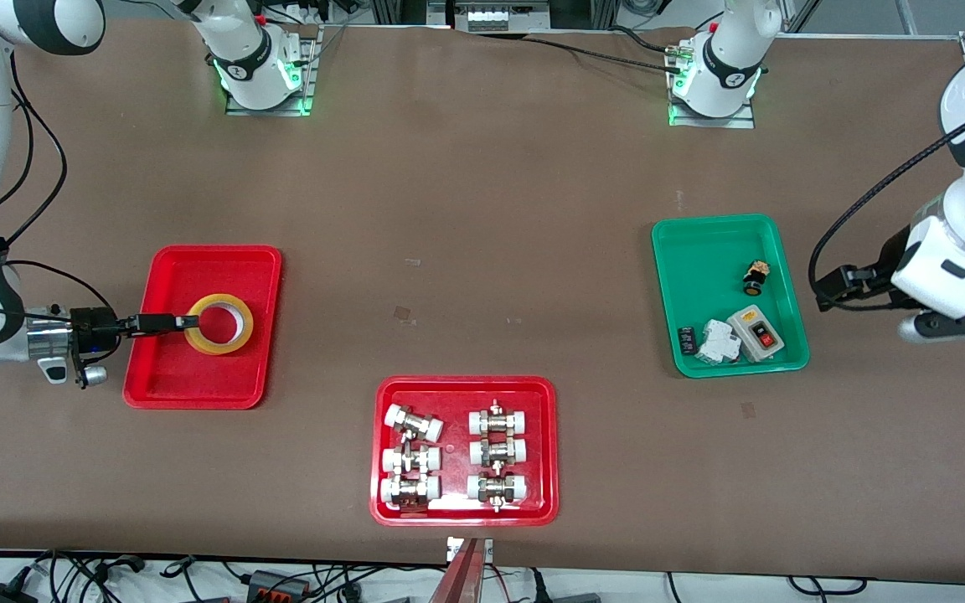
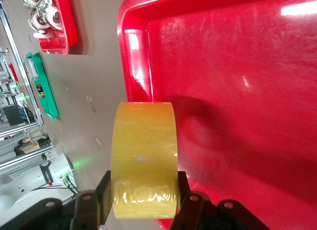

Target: Left arm passes tape to right arm into tray

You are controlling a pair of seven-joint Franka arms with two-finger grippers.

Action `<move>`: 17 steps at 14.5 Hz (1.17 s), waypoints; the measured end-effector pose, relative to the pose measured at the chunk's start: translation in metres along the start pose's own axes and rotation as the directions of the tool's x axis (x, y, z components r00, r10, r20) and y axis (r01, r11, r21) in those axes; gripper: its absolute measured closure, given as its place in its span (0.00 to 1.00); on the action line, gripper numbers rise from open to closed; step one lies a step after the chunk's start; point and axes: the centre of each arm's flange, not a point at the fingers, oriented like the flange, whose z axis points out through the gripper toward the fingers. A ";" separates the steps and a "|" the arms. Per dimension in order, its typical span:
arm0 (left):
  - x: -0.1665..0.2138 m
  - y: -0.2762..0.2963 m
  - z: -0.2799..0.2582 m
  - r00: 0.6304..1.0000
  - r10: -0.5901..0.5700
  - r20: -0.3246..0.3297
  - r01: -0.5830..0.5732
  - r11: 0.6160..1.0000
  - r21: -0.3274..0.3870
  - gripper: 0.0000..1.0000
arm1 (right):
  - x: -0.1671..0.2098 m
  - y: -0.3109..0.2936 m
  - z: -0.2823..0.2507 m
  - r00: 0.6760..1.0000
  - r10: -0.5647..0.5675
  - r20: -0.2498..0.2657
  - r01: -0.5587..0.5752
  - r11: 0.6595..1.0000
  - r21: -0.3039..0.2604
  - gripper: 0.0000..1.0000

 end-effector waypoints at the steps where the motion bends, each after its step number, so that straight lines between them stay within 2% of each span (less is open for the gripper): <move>1: -0.013 -0.010 0.006 1.000 -0.015 0.006 0.015 1.000 -0.008 0.00 | 0.000 0.001 0.001 1.000 0.000 -0.002 0.000 1.000 -0.001 0.47; 4: -0.036 -0.018 0.004 0.999 -0.033 0.003 0.033 0.999 -0.032 0.00 | 0.001 0.007 0.003 1.000 -0.007 -0.006 0.007 1.000 -0.002 0.45; 6: -0.040 -0.006 -0.005 1.000 -0.014 -0.017 0.013 0.999 -0.037 0.00 | 0.000 0.009 0.003 1.000 -0.011 -0.006 0.011 1.000 -0.001 0.38; 9: -0.040 0.003 -0.010 0.999 -0.001 -0.040 -0.001 0.999 -0.042 0.00 | -0.001 0.012 0.003 1.000 -0.015 0.012 0.015 0.999 -0.031 0.07; 10: -0.040 0.003 -0.011 0.999 -0.002 -0.044 0.000 0.999 -0.043 0.00 | -0.001 0.013 0.003 1.000 -0.019 0.022 0.021 0.998 -0.057 0.00; 12: -0.040 0.000 -0.011 0.999 -0.006 -0.038 0.005 0.999 -0.042 0.00 | -0.001 0.015 0.002 0.999 -0.026 0.031 0.029 0.995 -0.091 0.00; 17: -0.048 0.000 -0.004 0.999 -0.001 0.038 0.002 1.000 -0.025 0.00 | 0.001 0.012 0.003 0.999 -0.041 0.034 0.044 0.994 -0.098 0.00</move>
